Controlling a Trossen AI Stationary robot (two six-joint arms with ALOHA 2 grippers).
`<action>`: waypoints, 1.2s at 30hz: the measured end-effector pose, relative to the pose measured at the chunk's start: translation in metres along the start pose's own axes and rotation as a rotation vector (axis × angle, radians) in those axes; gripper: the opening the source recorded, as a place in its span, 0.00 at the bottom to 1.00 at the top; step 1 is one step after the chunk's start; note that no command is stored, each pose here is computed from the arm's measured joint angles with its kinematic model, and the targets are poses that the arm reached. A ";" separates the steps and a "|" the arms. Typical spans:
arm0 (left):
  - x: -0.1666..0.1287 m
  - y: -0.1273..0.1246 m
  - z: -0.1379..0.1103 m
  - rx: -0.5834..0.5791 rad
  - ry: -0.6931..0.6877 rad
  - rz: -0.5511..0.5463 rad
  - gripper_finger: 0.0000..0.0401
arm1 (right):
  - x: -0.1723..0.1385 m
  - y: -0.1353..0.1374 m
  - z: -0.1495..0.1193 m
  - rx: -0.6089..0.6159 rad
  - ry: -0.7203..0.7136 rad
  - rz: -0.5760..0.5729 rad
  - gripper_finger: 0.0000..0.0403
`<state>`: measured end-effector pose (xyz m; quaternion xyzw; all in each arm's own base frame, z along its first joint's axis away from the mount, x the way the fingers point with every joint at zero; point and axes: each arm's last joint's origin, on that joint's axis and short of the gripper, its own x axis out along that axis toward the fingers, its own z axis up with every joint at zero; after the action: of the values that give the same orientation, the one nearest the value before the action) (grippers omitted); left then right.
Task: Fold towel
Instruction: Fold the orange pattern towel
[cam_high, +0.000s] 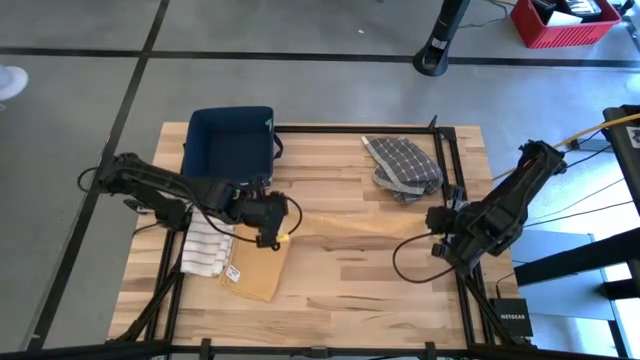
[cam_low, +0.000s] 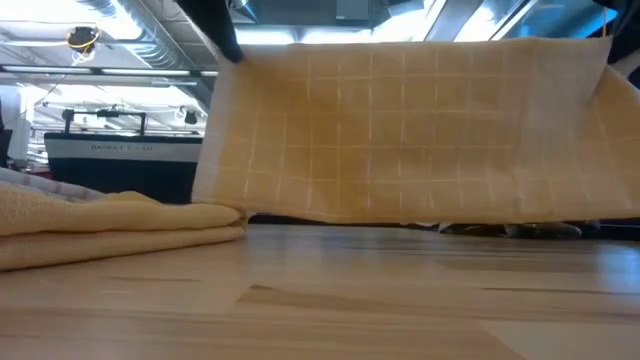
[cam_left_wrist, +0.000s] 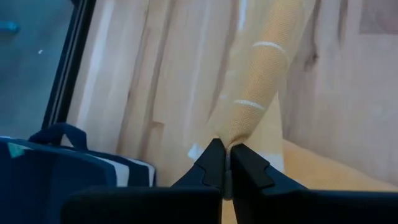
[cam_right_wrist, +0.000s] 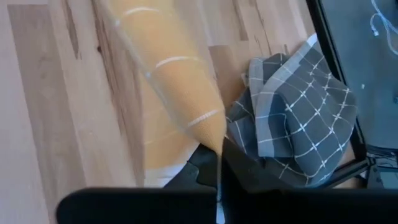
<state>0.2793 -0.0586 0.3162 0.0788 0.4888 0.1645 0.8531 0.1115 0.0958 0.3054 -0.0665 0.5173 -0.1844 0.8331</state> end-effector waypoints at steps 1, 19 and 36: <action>0.001 0.002 0.001 -0.003 0.001 0.005 0.00 | -0.001 -0.001 0.000 0.003 0.000 0.005 0.00; 0.003 0.006 0.011 0.132 -0.129 0.302 0.00 | -0.004 -0.033 0.003 0.066 -0.135 -0.055 0.00; 0.054 -0.161 -0.112 0.195 -0.060 -0.036 0.00 | 0.078 0.123 -0.052 -0.169 0.119 0.212 0.00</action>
<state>0.2408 -0.1927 0.1675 0.1576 0.4779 0.0984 0.8585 0.1257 0.1838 0.1791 -0.0701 0.5833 -0.0549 0.8073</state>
